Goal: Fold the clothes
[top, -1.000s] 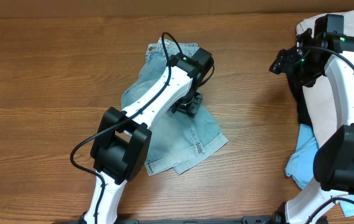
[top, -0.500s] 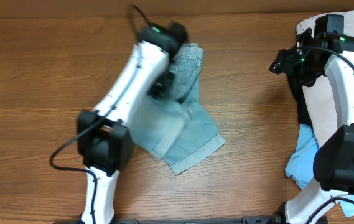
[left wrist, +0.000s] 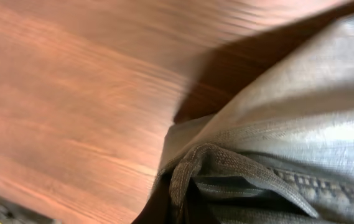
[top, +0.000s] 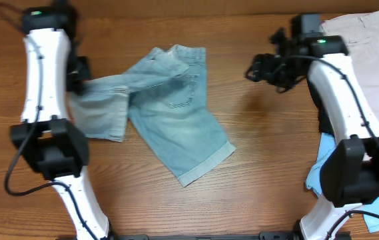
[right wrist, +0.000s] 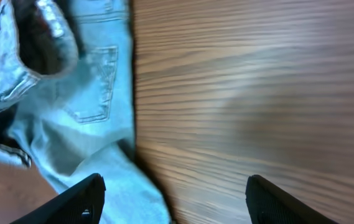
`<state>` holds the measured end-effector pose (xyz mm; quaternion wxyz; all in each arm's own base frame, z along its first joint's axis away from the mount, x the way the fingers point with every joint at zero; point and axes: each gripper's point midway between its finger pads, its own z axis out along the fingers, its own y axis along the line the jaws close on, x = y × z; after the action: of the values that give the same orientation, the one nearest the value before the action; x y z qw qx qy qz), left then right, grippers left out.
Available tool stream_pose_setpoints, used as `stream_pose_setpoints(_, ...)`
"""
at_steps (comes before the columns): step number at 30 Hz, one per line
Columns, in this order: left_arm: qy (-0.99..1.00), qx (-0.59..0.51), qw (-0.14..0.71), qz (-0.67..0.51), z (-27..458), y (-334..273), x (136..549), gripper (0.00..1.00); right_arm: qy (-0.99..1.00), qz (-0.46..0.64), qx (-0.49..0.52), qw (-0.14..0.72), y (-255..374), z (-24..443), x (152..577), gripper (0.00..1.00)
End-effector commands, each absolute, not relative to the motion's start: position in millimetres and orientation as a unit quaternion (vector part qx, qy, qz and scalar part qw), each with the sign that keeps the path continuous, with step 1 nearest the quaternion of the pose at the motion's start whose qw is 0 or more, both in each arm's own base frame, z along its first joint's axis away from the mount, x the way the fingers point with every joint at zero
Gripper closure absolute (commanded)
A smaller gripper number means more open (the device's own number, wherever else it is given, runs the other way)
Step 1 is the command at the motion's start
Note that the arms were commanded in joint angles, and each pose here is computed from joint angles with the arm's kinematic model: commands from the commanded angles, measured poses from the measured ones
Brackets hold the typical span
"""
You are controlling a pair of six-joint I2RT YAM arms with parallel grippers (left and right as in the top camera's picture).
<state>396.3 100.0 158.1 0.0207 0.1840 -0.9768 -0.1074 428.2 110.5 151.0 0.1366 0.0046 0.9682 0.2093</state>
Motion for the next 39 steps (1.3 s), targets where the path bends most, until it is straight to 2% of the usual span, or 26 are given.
stream_pose_setpoints(1,-0.951,0.286,0.020,-0.120,164,155,378,0.95,0.966,0.209,0.001,0.149,137,162,425,0.24)
stream_pose_setpoints(3,-0.940,0.321,0.022,-0.115,163,179,368,0.91,0.967,0.209,-0.009,0.147,153,158,424,0.24)
stream_pose_setpoints(6,-0.929,0.359,0.021,-0.086,160,198,359,0.70,0.969,0.210,-0.018,0.130,170,145,420,0.24)
stream_pose_setpoints(7,-0.926,0.370,0.021,-0.068,159,201,357,0.53,0.970,0.210,-0.022,0.124,174,141,419,0.24)
stream_pose_setpoints(8,-0.924,0.377,0.020,-0.052,158,201,356,0.31,0.971,0.209,-0.025,0.118,178,136,417,0.24)
stream_pose_setpoints(9,-0.923,0.384,0.019,-0.027,157,200,357,0.14,0.971,0.208,-0.028,0.112,181,131,416,0.24)
stream_pose_setpoints(11,-0.933,0.360,0.012,0.008,157,192,363,0.12,0.972,0.207,-0.029,0.108,183,127,416,0.24)
stream_pose_setpoints(16,-0.978,0.195,-0.034,0.071,164,132,405,0.06,0.971,0.207,-0.020,0.114,175,128,422,0.24)
stream_pose_setpoints(24,-0.992,-0.069,-0.102,-0.031,168,16,466,0.00,0.975,0.195,0.035,0.105,123,125,428,0.24)
stream_pose_setpoints(30,-0.968,-0.225,-0.097,-0.060,153,-63,465,0.01,0.973,0.190,0.073,0.110,89,124,436,0.23)
stream_pose_setpoints(36,-0.959,-0.249,-0.057,-0.124,110,-64,455,0.01,0.973,0.187,0.071,0.112,78,124,437,0.23)
stream_pose_setpoints(39,-0.958,-0.252,-0.028,-0.137,85,-57,443,0.05,0.974,0.186,0.066,0.114,77,124,437,0.23)
